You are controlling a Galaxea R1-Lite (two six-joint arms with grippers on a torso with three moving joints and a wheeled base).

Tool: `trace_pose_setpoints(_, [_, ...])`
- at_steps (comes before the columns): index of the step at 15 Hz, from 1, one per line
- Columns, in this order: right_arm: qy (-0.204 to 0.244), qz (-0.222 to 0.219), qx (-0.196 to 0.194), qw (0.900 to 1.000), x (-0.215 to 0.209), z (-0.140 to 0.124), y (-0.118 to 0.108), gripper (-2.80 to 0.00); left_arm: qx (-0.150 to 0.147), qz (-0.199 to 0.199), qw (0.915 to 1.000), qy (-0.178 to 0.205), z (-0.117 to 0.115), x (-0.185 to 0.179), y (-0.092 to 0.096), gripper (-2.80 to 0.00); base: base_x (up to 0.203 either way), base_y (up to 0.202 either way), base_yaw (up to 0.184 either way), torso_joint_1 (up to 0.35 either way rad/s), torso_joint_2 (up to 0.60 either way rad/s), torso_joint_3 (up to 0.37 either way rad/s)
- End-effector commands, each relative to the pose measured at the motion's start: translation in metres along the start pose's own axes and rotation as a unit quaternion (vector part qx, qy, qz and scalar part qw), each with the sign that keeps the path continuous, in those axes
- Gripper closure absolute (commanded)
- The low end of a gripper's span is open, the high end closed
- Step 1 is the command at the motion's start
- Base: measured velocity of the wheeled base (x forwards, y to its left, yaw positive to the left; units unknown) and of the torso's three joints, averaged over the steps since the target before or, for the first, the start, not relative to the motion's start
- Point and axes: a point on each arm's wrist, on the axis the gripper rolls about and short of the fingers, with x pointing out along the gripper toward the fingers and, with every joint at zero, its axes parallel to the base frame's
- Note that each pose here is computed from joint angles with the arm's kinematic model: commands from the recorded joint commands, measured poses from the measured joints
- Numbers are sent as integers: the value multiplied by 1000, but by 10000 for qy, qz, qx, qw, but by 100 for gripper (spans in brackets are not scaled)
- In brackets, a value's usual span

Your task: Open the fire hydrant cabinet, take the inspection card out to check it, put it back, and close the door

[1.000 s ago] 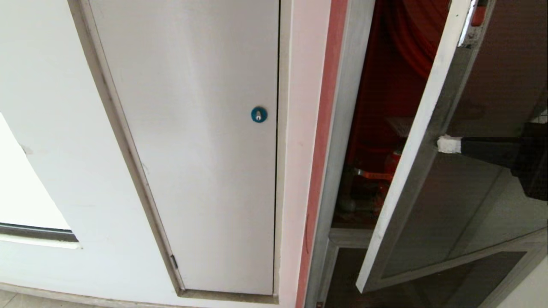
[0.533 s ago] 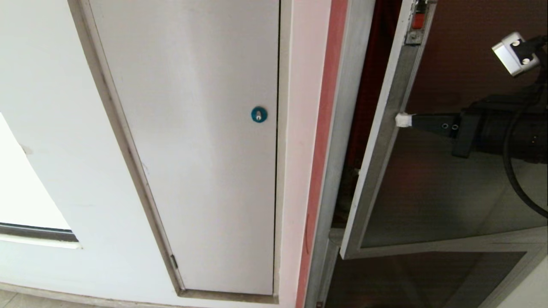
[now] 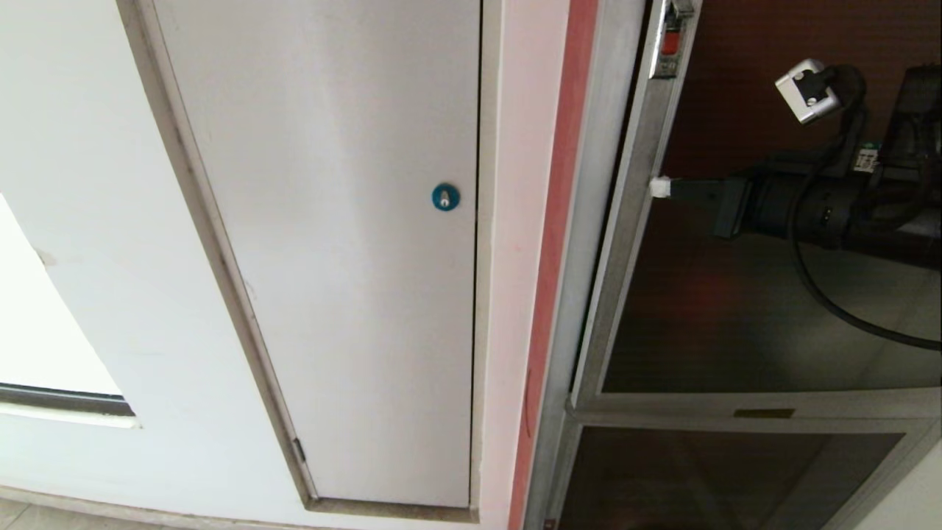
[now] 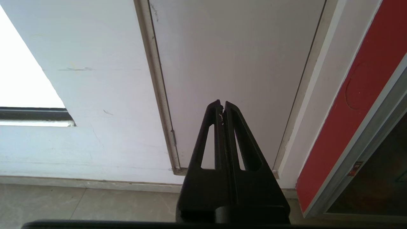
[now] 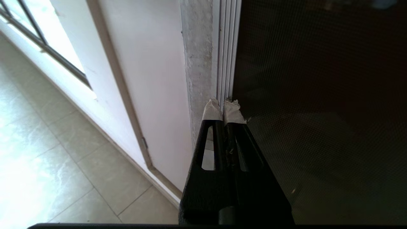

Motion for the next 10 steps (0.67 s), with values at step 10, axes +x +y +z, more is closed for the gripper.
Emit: trace_pose_setpoints(10, [46, -346, 22, 9994, 29, -7, -14, 0, 2, 0, 10000, -2, 0, 0, 0, 0, 0, 0, 0, 0, 0, 0])
